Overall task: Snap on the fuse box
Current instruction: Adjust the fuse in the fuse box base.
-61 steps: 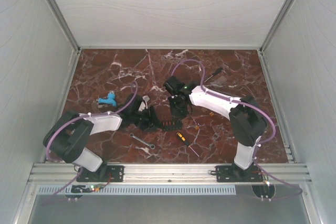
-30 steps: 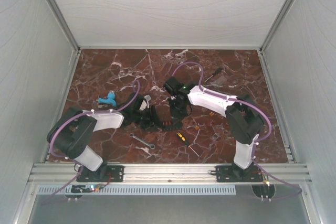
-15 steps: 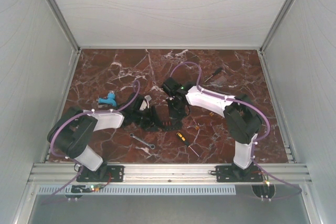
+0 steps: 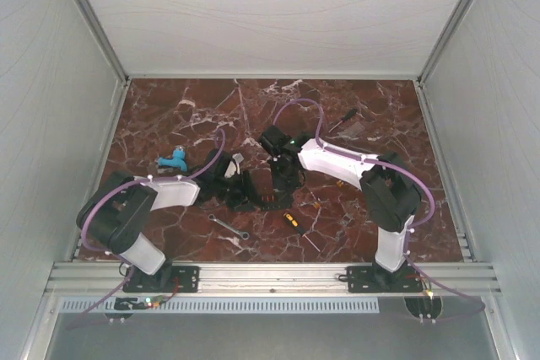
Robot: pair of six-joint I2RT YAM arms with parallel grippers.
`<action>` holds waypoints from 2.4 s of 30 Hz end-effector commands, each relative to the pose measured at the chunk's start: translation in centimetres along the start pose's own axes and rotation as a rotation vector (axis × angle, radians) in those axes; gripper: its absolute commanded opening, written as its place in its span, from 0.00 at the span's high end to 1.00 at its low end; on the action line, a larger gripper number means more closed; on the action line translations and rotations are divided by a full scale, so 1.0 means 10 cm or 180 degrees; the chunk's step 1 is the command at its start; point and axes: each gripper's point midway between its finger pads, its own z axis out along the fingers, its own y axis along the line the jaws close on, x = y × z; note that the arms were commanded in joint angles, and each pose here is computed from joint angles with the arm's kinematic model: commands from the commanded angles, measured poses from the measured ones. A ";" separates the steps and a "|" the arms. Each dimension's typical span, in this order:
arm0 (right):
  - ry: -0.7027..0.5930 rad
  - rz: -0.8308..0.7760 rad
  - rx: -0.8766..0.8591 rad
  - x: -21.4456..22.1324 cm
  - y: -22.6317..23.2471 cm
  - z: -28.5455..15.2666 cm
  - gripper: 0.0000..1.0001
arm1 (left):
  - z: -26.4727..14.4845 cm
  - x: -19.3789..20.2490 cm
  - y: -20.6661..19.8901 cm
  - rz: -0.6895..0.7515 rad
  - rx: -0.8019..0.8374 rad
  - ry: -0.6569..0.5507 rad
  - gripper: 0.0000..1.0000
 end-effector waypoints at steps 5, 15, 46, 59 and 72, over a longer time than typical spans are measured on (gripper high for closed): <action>0.0035 -0.0120 0.0481 0.09 -0.29 0.07 1.00 | 0.03 -0.06 -0.03 0.0022 0.0013 -0.0026 0.54; 0.0129 -0.0208 0.0420 0.15 -0.15 0.22 1.00 | 0.02 -0.05 -0.03 0.0025 0.0025 -0.0036 0.54; 0.0346 -0.0245 0.1034 0.39 -0.57 0.58 1.00 | 0.02 -0.04 -0.02 0.0021 0.0021 -0.0027 0.57; 0.0407 -0.0202 0.1192 0.46 -0.82 0.69 1.00 | 0.01 -0.01 0.02 0.0001 -0.0003 -0.0031 0.58; -0.0419 -0.0504 0.0404 -0.19 0.01 -0.08 0.79 | -0.05 -0.03 -0.07 0.0019 0.0069 -0.0068 0.56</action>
